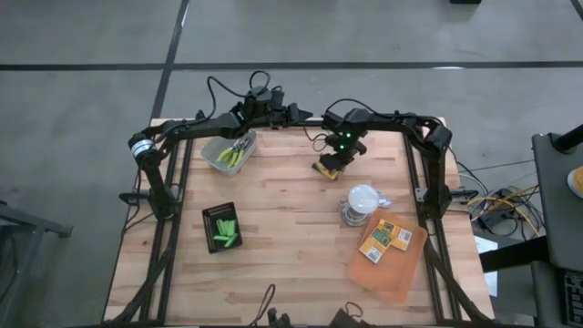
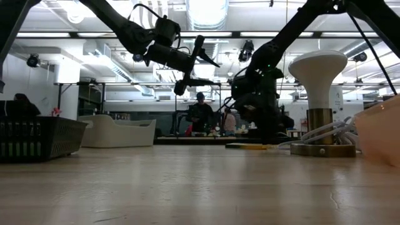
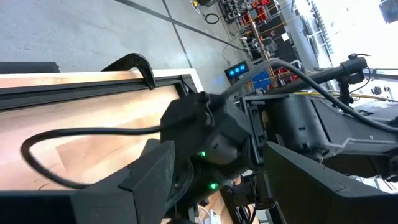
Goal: Pick & Place School Supplies
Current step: Put the yellow yellow crayon box into the orange bin
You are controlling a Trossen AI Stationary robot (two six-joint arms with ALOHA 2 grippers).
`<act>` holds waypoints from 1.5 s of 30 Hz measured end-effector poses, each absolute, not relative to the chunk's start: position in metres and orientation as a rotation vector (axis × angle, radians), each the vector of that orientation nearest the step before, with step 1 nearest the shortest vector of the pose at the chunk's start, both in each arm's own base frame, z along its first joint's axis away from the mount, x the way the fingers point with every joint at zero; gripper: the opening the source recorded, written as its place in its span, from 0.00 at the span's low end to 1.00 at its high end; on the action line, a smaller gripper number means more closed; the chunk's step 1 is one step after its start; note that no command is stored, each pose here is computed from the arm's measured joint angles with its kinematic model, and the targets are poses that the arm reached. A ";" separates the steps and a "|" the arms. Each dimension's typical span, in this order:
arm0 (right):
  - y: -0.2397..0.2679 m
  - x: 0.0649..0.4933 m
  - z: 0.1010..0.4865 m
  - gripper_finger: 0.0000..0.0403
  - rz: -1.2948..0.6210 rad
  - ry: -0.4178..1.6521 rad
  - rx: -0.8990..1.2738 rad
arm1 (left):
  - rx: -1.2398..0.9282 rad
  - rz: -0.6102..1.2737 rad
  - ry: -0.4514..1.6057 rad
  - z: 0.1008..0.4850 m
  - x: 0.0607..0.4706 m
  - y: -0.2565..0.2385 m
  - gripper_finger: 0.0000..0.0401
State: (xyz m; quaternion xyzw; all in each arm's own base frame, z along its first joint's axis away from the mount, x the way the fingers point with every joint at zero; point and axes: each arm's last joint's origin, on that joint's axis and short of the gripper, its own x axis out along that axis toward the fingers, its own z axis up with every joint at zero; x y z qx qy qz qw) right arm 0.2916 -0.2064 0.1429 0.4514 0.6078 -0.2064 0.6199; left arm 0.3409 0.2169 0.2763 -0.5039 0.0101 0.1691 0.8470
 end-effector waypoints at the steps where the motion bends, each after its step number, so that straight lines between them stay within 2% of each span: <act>1: -0.205 0.294 0.143 0.02 -0.466 1.388 1.034 | -1.063 0.356 0.021 0.276 0.341 0.217 0.63; 6: -0.195 0.309 0.142 0.02 -0.382 1.309 1.074 | -1.054 0.358 0.026 0.276 0.341 0.217 0.63; 16: -0.184 0.328 0.147 0.02 -0.360 1.244 1.026 | -1.037 0.348 0.033 0.276 0.341 0.217 0.63; 29: -0.232 0.288 0.165 0.02 -0.456 1.183 1.001 | -1.092 0.085 0.178 0.275 0.342 0.207 0.63; 31: -0.239 0.282 0.169 0.02 -0.434 1.160 0.995 | -1.093 0.122 0.188 0.272 0.346 0.202 0.63; 37: -0.250 0.270 0.183 0.02 -0.318 1.074 0.943 | -1.081 0.389 0.247 0.258 0.362 0.167 0.63; 45: -0.242 0.265 0.200 0.02 -0.169 0.980 0.723 | -0.945 0.453 0.201 0.261 0.383 0.118 0.63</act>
